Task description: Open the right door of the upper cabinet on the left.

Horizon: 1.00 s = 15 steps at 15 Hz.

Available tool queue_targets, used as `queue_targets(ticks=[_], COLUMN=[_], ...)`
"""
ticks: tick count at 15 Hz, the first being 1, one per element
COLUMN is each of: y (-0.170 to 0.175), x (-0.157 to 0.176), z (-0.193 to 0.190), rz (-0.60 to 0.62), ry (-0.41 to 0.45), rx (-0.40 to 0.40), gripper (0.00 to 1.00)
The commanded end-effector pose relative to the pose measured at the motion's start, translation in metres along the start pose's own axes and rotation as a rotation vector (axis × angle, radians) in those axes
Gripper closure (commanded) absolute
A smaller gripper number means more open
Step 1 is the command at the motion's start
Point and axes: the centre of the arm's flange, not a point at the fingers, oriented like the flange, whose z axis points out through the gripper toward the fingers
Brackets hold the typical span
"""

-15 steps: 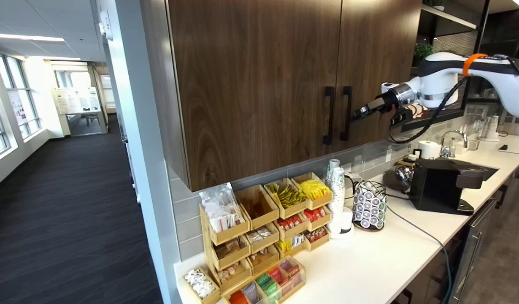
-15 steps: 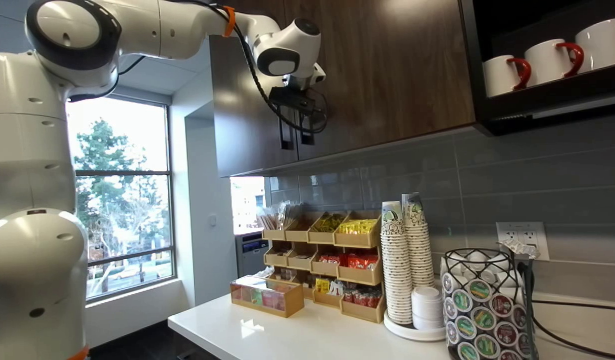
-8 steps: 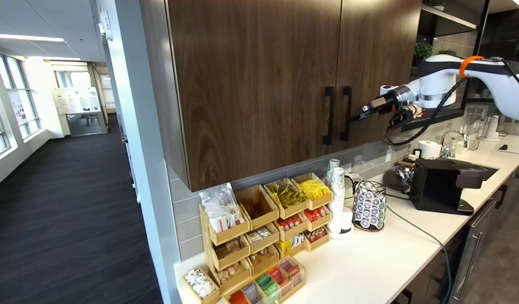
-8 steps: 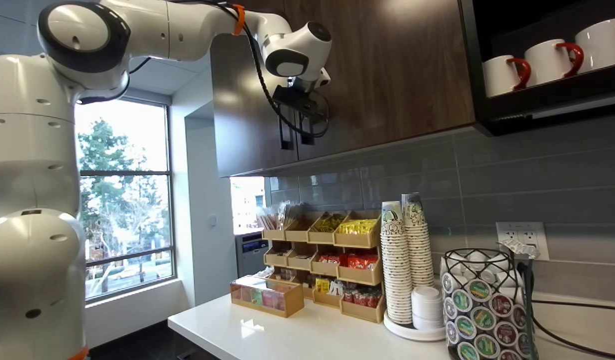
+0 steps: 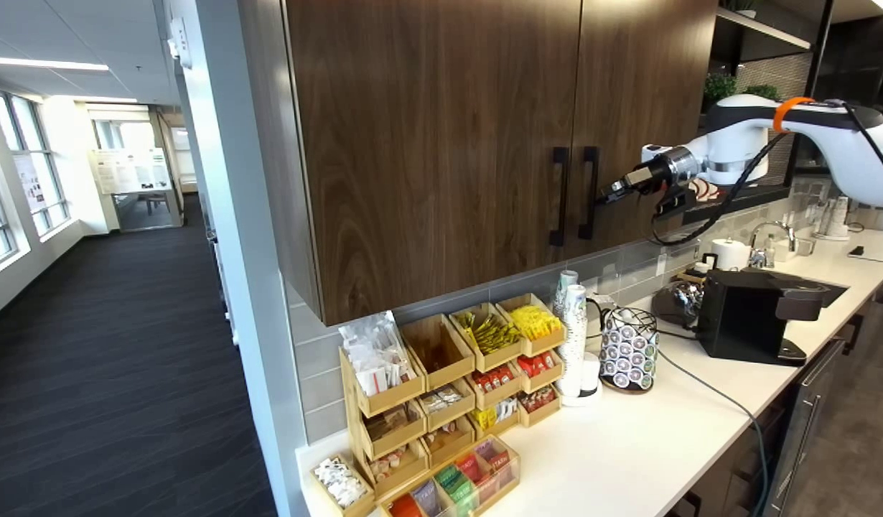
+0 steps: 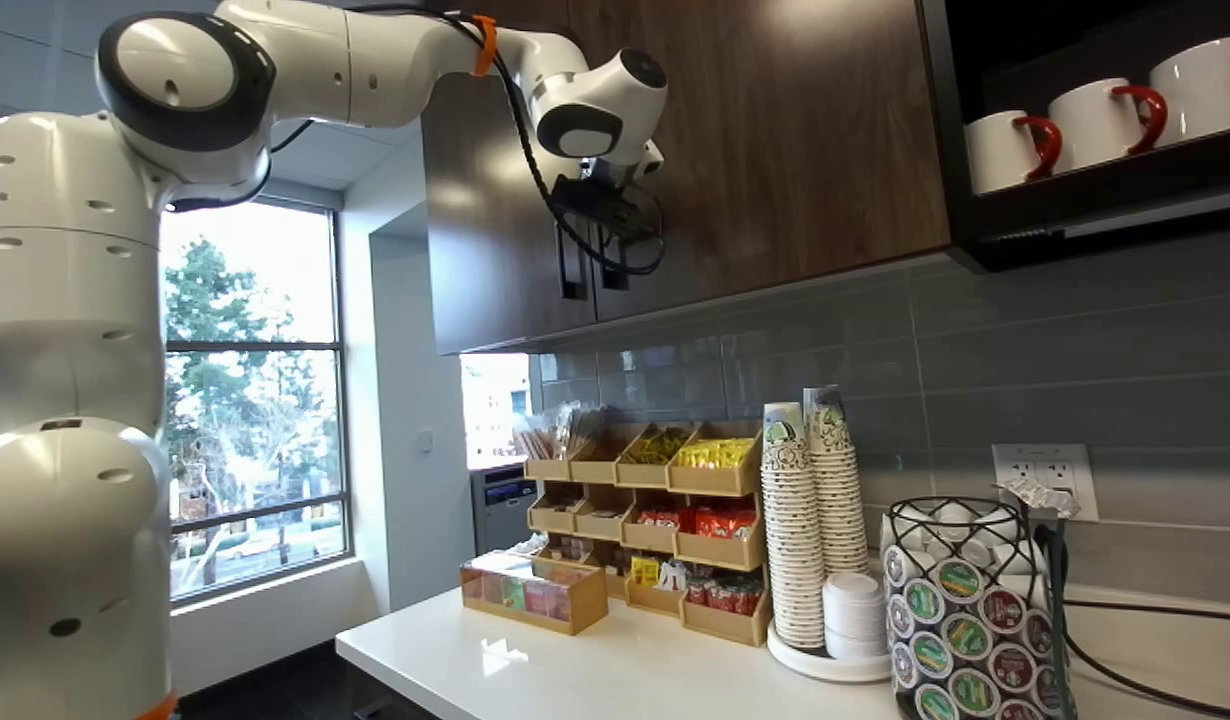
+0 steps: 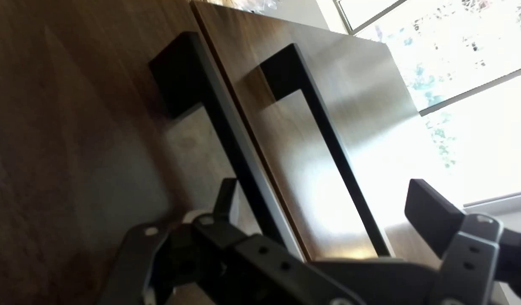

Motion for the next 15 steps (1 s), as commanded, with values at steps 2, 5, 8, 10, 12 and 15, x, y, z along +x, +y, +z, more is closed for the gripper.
queue_targets(ticks=[2,5,8,10,12,15], y=[0.005,0.007,0.01,0.014,0.016,0.017], x=[0.003,0.003,0.002,0.0,-0.001,-0.007], z=[0.011,0.018,0.018,0.014,0.01,0.005], rz=[-0.021,-0.024,-0.019,-0.012,0.002,0.022], ry=[-0.011,-0.01,-0.007,-0.004,-0.002,-0.019], rx=[0.043,0.056,0.067,0.07,0.081,0.114], gripper=[0.01,0.29,0.41,0.57,0.73,0.94])
